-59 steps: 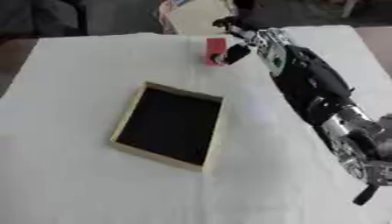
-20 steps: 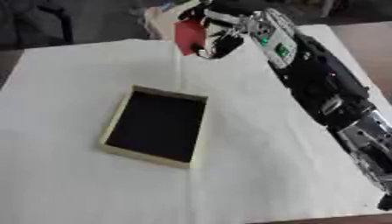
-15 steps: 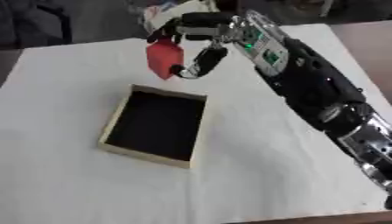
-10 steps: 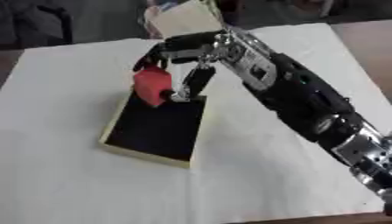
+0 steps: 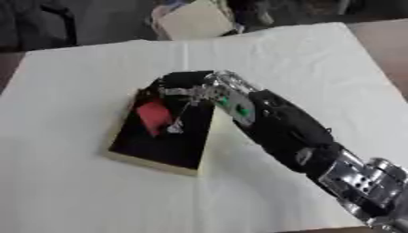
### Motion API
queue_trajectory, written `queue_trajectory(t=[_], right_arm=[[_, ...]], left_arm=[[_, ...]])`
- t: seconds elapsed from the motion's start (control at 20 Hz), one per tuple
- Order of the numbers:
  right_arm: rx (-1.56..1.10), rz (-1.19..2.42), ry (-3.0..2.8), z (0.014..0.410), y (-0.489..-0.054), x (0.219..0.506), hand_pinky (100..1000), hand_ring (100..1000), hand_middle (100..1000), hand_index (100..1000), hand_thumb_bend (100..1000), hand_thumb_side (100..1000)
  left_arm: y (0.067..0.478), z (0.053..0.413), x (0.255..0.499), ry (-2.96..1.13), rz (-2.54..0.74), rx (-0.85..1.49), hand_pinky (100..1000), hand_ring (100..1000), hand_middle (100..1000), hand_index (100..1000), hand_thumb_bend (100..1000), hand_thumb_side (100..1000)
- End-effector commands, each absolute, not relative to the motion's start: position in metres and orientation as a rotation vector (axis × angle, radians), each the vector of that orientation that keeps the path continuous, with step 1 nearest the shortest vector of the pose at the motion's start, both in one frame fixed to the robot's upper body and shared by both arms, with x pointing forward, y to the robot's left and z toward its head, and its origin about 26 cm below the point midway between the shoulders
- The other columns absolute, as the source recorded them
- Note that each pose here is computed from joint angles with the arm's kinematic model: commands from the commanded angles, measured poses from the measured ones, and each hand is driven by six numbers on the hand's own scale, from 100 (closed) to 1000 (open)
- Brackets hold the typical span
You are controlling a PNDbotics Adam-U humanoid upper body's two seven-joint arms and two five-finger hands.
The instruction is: Pick up objects on the table and place them in the box.
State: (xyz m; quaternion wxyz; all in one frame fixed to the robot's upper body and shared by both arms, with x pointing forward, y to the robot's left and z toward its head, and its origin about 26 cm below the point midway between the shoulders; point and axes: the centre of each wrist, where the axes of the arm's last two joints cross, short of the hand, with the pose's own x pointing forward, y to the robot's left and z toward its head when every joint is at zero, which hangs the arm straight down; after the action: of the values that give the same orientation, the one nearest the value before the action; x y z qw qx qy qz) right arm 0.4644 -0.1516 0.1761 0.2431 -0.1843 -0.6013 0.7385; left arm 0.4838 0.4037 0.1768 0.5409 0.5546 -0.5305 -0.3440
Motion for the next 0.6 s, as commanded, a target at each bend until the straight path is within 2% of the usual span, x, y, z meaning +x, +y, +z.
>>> queue_trajectory(t=[0.05, 0.25, 0.5, 0.6], right_arm=[[-0.588, 2.054, -1.687, 0.187, -0.151, 0.465, 760, 845, 850, 999, 481, 289], [-0.624, 2.083, -1.725, 0.194, -0.151, 0.465, 775, 863, 910, 1000, 569, 303], [-0.681, 2.017, -1.823, 0.232, -0.160, 0.461, 764, 853, 903, 1000, 587, 350], [-0.713, 1.943, -1.875, 0.255, -0.170, 0.458, 744, 833, 866, 994, 593, 363]], left_arm=[[0.413, 0.195, 0.483, -1.277, -0.793, 1.357, 818, 771, 771, 850, 453, 508], [0.413, 0.194, 0.482, -1.274, -0.795, 1.357, 819, 771, 771, 850, 454, 508], [0.418, 0.189, 0.480, -1.254, -0.796, 1.357, 819, 771, 771, 850, 456, 507], [0.420, 0.187, 0.478, -1.244, -0.796, 1.357, 819, 771, 771, 849, 455, 507]])
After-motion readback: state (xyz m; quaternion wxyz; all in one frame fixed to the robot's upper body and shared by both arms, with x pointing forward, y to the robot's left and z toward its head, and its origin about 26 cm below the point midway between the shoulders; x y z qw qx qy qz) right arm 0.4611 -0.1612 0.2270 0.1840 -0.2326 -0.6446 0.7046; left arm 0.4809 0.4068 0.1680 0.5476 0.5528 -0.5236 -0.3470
